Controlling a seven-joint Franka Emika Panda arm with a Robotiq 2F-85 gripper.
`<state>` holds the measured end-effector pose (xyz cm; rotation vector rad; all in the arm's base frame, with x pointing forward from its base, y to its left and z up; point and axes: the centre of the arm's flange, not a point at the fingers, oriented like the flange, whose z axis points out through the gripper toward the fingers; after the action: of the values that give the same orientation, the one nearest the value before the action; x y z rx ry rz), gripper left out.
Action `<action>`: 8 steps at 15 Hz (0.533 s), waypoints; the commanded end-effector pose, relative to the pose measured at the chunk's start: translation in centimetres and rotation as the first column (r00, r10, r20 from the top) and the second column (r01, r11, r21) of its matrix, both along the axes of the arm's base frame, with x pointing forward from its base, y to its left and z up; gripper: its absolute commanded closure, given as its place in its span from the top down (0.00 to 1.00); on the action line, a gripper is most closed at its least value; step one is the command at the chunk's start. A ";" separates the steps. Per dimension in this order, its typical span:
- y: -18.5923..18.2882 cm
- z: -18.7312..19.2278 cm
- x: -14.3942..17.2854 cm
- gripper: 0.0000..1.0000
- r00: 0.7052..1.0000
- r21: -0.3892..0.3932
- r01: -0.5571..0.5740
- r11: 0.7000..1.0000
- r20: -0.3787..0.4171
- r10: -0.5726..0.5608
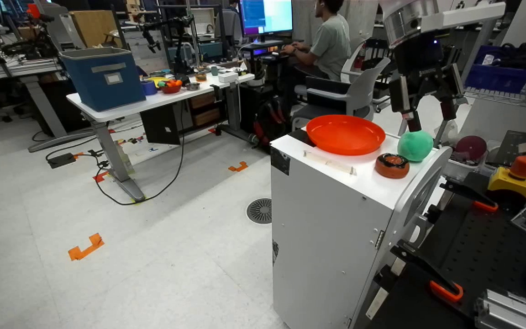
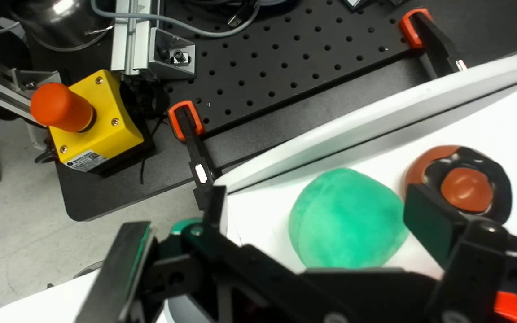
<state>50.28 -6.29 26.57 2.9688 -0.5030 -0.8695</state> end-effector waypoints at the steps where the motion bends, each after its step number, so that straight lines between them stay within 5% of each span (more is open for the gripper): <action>1: 0.9 1.2 0.2 1.00 1.000 0.004 -0.006 1.000 0.002 0.006; 8: 2.3 1.6 0.9 1.00 0.999 0.008 -0.039 0.999 0.014 0.039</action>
<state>50.95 -4.75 27.06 2.9794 -0.4553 -0.8476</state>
